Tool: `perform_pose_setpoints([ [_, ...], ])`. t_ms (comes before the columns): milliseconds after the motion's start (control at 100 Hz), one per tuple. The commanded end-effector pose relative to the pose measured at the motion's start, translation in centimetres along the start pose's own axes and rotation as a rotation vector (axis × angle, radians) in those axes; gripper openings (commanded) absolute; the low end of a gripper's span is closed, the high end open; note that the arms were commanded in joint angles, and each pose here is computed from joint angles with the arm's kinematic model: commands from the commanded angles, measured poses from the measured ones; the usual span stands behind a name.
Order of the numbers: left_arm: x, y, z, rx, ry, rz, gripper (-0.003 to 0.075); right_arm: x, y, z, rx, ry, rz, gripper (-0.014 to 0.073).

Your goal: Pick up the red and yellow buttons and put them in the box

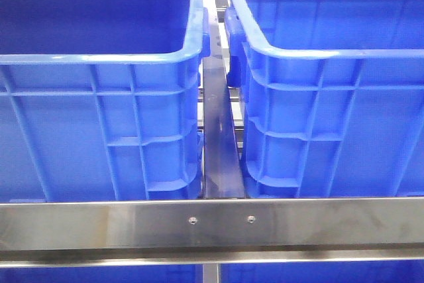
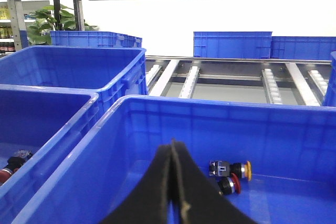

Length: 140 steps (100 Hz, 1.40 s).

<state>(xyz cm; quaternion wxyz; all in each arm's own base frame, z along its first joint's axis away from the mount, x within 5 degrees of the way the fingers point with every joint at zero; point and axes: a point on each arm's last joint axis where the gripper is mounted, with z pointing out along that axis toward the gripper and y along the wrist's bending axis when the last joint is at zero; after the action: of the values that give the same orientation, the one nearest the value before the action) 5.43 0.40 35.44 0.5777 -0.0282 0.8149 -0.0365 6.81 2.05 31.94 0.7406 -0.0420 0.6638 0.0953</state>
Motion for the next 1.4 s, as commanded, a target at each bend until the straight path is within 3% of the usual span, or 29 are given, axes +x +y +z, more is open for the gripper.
perform_pose_setpoints([
  [0, -1.2, -0.2, -0.3, 0.016, -0.083, -0.008, -0.0019, -0.9, 0.0, 0.0, 0.011, -0.028, 0.002, -0.0068],
  [230, -1.2, -0.2, -0.3, 0.016, -0.083, -0.008, -0.0019, -0.9, -0.1, 0.0, 0.018, -0.033, 0.009, -0.0068],
  [400, -1.2, -0.2, -0.3, 0.016, -0.083, -0.008, -0.0019, -0.6, -0.3, -0.1, 0.043, 0.015, -0.060, -0.0068],
  [600, -1.2, -0.2, -0.3, 0.016, -0.083, -0.008, -0.0019, 0.0, -1.2, -0.5, 0.153, 0.083, -0.051, -0.0068],
  [920, -1.2, -0.2, -0.3, 0.016, -0.083, -0.008, -0.0019, -0.5, -2.4, -1.4, 0.315, 0.015, -0.008, -0.0068],
  [1140, -1.2, -0.2, -0.3, 0.016, -0.083, -0.008, -0.0019, 0.9, -2.1, -2.0, 0.250, -0.016, -0.053, -0.0068],
  [1390, -1.2, -0.2, -0.3, 0.016, -0.083, -0.008, -0.0019, 4.6, -2.0, -3.0, 0.206, -0.092, -0.036, -0.0068],
])
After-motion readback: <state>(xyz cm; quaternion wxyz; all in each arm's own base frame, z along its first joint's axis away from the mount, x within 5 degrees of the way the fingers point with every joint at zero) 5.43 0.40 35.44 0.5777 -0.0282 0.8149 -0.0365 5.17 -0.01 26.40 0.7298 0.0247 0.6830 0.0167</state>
